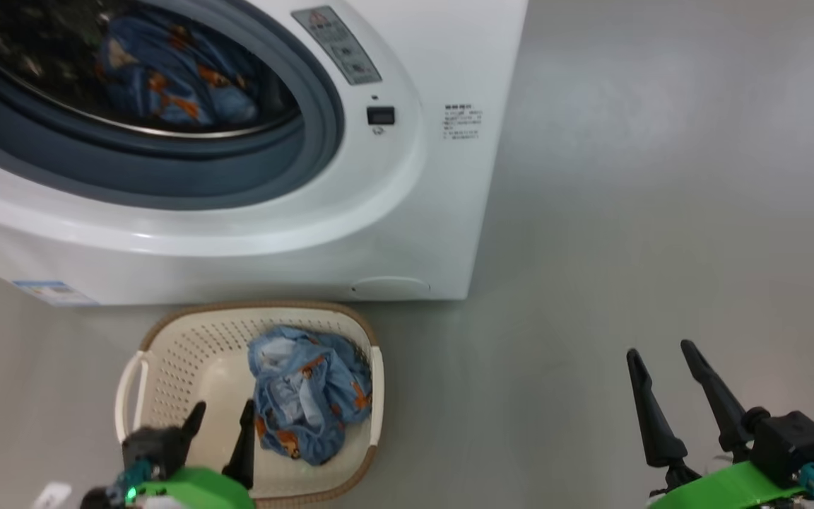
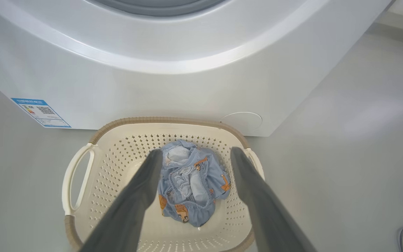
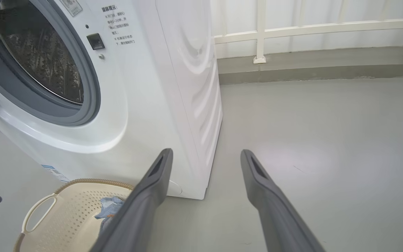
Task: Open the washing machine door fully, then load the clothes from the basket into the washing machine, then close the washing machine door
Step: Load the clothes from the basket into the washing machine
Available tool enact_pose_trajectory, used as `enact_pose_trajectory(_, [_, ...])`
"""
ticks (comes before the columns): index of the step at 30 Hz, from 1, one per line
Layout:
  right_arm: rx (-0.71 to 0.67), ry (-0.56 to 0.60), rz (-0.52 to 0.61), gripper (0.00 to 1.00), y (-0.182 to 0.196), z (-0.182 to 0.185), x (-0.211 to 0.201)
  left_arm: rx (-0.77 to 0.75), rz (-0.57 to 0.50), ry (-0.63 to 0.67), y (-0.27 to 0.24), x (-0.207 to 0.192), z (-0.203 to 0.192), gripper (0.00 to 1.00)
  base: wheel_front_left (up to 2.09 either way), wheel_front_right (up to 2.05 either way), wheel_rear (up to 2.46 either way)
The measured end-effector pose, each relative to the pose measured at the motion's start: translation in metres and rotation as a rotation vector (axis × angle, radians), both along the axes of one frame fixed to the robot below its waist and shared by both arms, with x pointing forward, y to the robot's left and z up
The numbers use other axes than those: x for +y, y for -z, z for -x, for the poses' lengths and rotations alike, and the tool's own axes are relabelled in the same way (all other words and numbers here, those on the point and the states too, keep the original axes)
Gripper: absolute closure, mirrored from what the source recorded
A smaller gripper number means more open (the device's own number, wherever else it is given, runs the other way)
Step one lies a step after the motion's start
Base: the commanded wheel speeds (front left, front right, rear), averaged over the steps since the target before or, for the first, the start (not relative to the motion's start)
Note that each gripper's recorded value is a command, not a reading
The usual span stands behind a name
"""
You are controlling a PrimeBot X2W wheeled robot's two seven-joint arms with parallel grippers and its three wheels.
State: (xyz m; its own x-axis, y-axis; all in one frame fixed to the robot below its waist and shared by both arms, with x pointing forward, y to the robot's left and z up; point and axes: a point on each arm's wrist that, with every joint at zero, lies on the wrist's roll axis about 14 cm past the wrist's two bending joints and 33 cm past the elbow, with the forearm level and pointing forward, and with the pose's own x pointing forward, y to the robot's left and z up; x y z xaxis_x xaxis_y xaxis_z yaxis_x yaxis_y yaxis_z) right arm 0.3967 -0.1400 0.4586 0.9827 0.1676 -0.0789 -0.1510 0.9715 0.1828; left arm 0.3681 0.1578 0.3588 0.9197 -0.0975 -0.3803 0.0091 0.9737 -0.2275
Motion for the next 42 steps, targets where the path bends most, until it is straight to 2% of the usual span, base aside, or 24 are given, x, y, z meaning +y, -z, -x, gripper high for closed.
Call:
enact_pose_trajectory(18, [0.144, 0.083, 0.041, 0.0, 0.067, -0.024, -0.029, 0.309, -0.112, 0.198, 0.111, -0.019, -0.077, 0.0, 0.0, 0.0, 0.0])
enact_pose_trajectory(23, [0.169, 0.113, 0.058, 0.0, 0.082, -0.026, -0.041, 0.401, -0.133, 0.241, 0.142, -0.024, -0.083, 0.0, 0.0, 0.0, 0.0])
enact_pose_trajectory(34, [0.238, 0.149, 0.091, 0.0, 0.11, -0.023, -0.056, 0.505, -0.156, 0.288, 0.186, -0.028, -0.1, 0.0, 0.0, 0.0, 0.0])
enact_pose_trajectory(42, [0.27, 0.167, 0.113, 0.0, 0.123, -0.02, -0.064, 0.578, -0.171, 0.314, 0.215, -0.031, -0.099, 0.0, 0.0, 0.0, 0.0])
